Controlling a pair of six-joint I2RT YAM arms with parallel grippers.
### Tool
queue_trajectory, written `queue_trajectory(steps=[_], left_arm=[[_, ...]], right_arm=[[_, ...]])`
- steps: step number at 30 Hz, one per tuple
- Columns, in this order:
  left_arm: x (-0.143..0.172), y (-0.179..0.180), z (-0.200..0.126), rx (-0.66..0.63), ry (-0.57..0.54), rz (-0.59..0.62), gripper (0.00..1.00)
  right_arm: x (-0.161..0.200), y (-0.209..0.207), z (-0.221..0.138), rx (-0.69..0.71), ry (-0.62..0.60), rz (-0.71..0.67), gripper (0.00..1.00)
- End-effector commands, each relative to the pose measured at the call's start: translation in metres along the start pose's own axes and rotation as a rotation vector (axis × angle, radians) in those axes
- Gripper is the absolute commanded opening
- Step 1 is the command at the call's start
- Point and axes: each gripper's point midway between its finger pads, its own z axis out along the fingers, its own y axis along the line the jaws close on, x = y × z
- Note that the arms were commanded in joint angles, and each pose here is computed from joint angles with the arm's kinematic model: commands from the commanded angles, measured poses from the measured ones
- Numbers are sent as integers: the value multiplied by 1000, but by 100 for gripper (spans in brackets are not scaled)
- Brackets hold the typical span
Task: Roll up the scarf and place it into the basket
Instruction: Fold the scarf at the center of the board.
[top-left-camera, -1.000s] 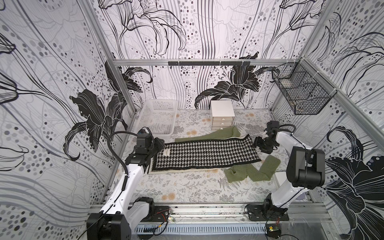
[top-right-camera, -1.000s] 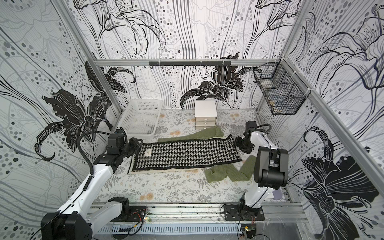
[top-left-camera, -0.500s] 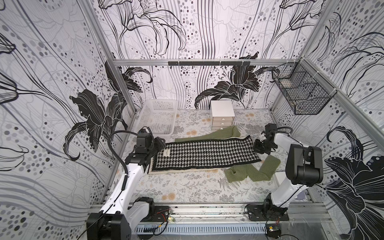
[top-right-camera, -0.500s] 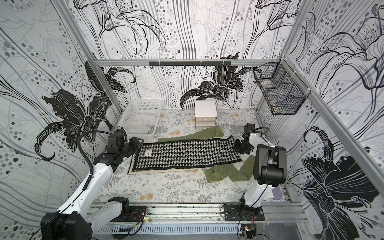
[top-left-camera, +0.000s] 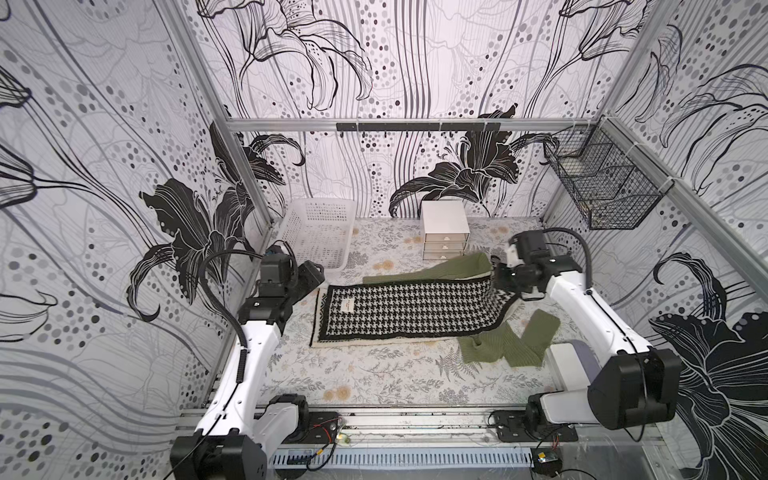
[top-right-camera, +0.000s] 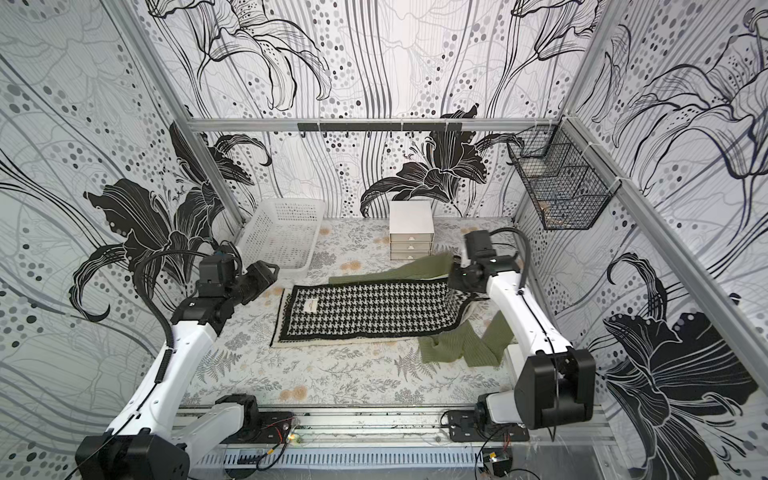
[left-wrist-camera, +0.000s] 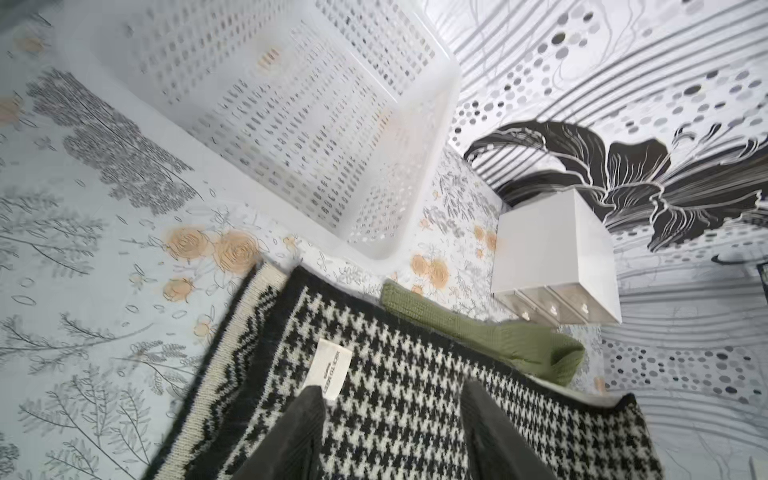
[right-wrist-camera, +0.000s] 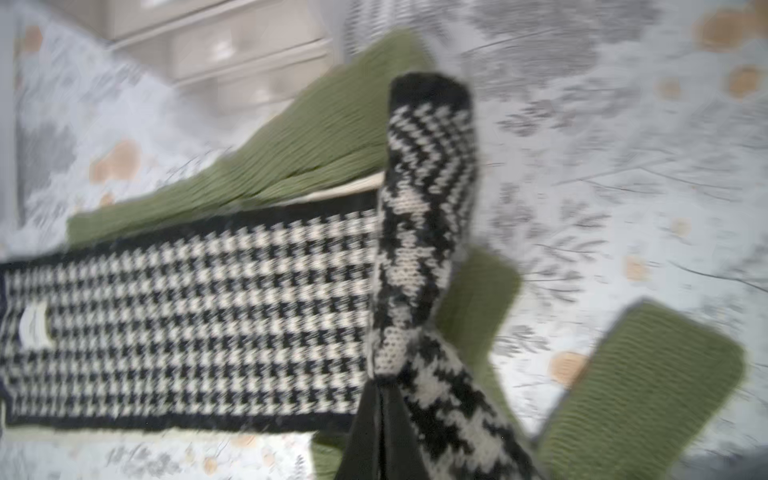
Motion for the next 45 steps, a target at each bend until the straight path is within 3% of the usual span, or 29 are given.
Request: queue_trajectory(steps=[1,6,8,9,10,12,16,19,23,26,30,32,35,41,45], left_arm=[[-17,6,-8,-8,-12,-1,56],[-30,14,-17,-40,-24,-1,56],[-28,15,-17,-45,-17,13,56],[-24,14,-14,-30,4,20,58],[-19,14,-10,-20,28,19,67],[1,15,4,7,130,-1,74],[49,25,35,-15,263,-28,77],[99,25,62,-54,411,-5,75],[150,22,87,-108,511,27,66],[172,29,98,-156,548,30,59],[188,32,106,-206,597,68,34],[187,31,105,-219,598,85,10],[167,15,90,-189,549,112,0],[107,-19,37,-170,439,238,0],[76,-9,29,-198,420,249,0]], right_arm=[[26,97,8,-111,64,-97,0],[67,286,21,-395,119,-302,0],[78,341,25,-497,129,-339,54],[82,351,26,-519,125,-346,67],[78,355,22,-535,109,-341,78],[64,333,15,-463,42,-335,85],[49,261,26,-339,35,-258,86],[42,215,27,-255,22,-219,86],[36,172,22,-195,6,-176,86],[36,150,20,-162,-6,-156,86],[39,135,20,-147,-3,-143,86],[39,131,21,-142,-6,-137,86],[41,127,23,-141,-5,-129,86],[43,126,29,-148,3,-125,86],[42,132,33,-172,6,-123,86]])
